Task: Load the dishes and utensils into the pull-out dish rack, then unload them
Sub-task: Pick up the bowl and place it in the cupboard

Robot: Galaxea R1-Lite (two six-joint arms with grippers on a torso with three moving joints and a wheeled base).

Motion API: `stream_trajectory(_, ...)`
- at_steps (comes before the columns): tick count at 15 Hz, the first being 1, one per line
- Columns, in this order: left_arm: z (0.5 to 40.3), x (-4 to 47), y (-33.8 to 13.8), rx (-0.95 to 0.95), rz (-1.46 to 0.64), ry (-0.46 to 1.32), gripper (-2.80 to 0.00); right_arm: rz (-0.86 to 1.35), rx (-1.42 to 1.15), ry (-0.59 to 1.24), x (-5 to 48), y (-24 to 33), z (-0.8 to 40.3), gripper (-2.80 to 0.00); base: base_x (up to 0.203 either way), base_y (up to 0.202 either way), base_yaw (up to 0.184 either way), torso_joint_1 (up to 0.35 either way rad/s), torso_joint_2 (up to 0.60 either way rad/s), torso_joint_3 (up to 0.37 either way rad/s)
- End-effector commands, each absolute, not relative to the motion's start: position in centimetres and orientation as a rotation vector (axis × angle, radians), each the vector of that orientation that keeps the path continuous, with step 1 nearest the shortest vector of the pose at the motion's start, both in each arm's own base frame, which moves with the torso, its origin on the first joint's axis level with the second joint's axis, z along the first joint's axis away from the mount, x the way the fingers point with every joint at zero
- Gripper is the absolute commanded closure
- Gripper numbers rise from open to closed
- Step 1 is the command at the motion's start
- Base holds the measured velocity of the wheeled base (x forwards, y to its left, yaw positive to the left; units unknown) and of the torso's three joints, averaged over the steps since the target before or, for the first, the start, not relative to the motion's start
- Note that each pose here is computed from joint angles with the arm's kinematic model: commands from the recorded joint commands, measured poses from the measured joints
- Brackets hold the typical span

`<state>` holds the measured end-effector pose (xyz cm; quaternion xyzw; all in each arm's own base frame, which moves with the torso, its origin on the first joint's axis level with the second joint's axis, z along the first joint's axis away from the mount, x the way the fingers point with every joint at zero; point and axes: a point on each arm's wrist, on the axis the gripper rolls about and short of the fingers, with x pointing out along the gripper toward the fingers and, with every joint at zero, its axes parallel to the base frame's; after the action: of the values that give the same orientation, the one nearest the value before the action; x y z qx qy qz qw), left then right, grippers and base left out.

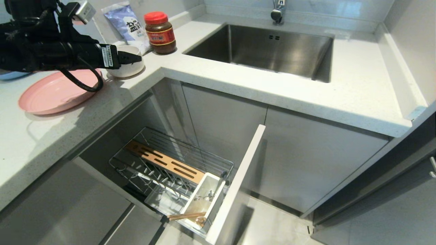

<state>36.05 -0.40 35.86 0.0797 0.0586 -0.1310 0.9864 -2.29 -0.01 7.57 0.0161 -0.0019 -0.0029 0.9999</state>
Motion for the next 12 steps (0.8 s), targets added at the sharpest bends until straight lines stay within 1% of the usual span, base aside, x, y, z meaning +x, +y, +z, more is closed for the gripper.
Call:
stream_trajectory(1, 34.81, 37.15, -0.11, 0.157, -0.259, 0.142, -2.8, -0.006, 0.032, -0.006, -2.3, -0.01, 7.56, 0.0, 0.0, 0.0, 0.0, 0.0, 0.0, 0.0)
stream_trajectory(12, 34.54, 37.62, -0.12, 0.161, -0.261, 0.146, -2.8, -0.006, 0.032, -0.006, -2.3, -0.01, 7.55, 0.0, 0.0, 0.0, 0.0, 0.0, 0.0, 0.0)
